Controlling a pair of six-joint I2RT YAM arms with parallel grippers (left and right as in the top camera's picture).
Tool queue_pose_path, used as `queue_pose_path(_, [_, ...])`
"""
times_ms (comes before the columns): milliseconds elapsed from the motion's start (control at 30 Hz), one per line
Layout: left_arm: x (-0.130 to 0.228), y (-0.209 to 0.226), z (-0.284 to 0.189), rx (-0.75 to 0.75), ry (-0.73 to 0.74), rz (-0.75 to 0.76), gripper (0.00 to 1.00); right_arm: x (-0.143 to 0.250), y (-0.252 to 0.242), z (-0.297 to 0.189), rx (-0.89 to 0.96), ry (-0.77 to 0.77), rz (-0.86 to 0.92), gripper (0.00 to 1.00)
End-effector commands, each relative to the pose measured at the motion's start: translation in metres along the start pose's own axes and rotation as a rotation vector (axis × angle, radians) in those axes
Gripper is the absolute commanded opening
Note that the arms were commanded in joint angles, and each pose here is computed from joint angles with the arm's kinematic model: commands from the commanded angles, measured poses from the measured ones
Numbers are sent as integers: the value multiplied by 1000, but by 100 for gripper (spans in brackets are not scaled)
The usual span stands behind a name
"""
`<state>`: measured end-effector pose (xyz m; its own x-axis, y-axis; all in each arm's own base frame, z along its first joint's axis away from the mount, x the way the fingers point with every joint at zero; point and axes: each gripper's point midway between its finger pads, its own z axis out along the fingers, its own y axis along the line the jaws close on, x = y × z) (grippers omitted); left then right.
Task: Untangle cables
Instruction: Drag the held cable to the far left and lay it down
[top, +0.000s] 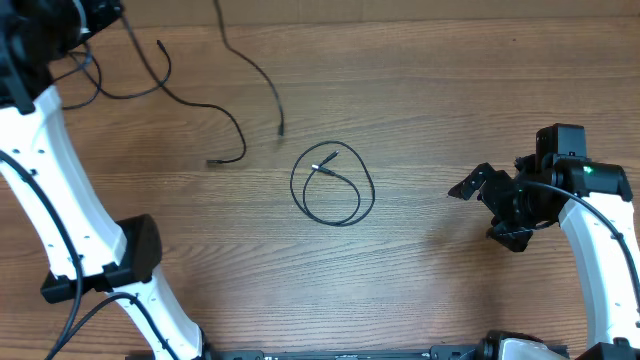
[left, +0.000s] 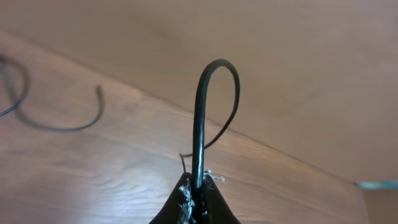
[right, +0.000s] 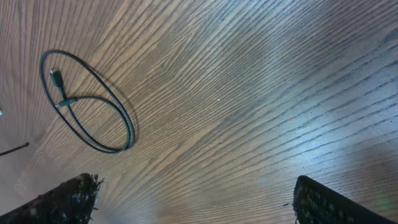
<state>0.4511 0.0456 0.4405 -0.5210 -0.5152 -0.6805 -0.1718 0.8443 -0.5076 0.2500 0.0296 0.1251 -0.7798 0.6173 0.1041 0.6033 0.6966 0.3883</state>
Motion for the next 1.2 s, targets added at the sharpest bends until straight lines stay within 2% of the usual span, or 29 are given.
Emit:
queue_pose_path(0, [0,44,16,-72,49,-90,4,-1,-3,1,9,-4,-3,100])
queue_pose_path(267, [13,147,43,-339,138,-221,4,-1,-3,1,9,-5,-3,100])
queue_pose_path(467, [18,222,49,-571,133,-334,4,-2,-2,1,6,-8,-5,100])
queue_pose_path(733, [20,287,42,-679,117,-477,4,-5,-1,1,0,-19,-10,100])
queue_pose_path(833, [20,317,35,-769,105,-473,4,-5,-1,1,0,-20,-11,100])
queue_pose_path(967, [15,340,40,-800,136,-327,4,-6,0,1,-3,-23,-12,100])
queue_pose_path(1167, [25,360,52,-823,163,-355,4,-6,0,1,-4,-25,-13,100])
